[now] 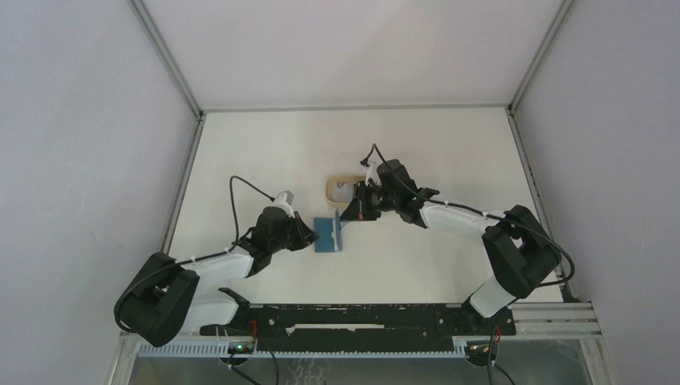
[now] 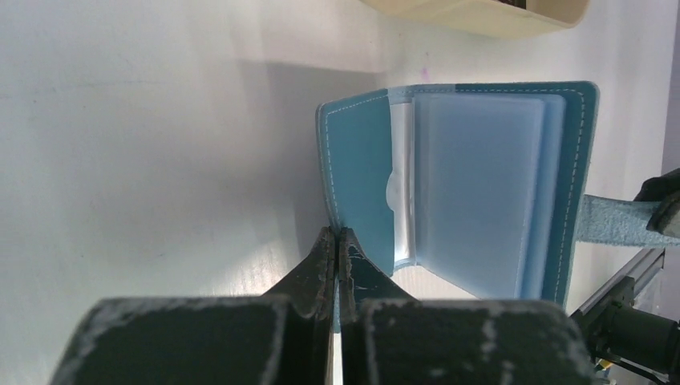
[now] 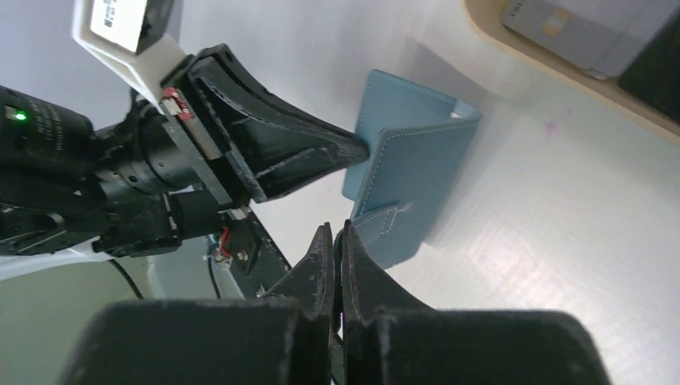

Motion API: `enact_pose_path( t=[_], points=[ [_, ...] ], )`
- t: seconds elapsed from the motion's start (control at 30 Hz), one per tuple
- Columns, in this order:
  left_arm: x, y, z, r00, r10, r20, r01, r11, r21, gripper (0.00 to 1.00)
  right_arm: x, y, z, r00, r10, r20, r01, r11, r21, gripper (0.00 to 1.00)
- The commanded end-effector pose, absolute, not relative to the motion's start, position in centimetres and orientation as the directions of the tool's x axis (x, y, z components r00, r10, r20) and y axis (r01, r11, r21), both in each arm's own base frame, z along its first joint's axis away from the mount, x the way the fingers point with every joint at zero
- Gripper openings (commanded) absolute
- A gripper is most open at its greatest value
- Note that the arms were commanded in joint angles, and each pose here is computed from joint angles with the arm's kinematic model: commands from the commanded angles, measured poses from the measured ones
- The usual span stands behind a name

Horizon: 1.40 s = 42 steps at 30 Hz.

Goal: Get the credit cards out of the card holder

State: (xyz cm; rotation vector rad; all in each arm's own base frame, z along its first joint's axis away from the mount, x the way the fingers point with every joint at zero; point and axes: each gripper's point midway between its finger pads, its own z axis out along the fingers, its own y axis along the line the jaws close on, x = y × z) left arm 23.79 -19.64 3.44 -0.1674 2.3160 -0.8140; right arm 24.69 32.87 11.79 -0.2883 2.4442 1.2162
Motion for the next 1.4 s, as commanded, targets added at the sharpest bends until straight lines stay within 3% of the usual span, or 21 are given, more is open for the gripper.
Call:
enact_pose_path(
  t=[0.0,0.23,0.57,1.07,1.37],
  points=[
    [23.9,-20.8,3.5,-0.773,-0.348,-0.53,0.108,0.751,-0.651,0.0,24.6,36.3,14.7,-0.901,-0.017,-0.434,-0.397,0.439,0.806,0.0],
    [23.3,-21.1,2.3,-0.799,-0.368,-0.476,0.066,0.733,-0.678,0.01,24.3,35.7,12.6,-0.91,-0.06,-0.41,-0.385,0.492,0.781,0.0],
    [23.0,-21.8,1.4,-0.826,-0.418,-0.379,0.003,0.669,-0.743,0.21,24.2,29.7,9.2,-0.922,-0.014,-0.388,-0.32,0.594,0.738,0.0],
    [23.5,-19.2,0.5,-0.815,-0.409,-0.41,-0.068,0.771,-0.634,0.44,23.8,26.5,5.8,-0.935,0.007,-0.354,-0.259,0.669,0.697,0.0],
    [23.7,-19.1,1.2,-0.806,-0.424,-0.413,-0.059,0.751,-0.657,0.48,24.0,25.6,5.4,-0.937,0.017,-0.348,-0.246,0.676,0.695,0.0]
  ],
)
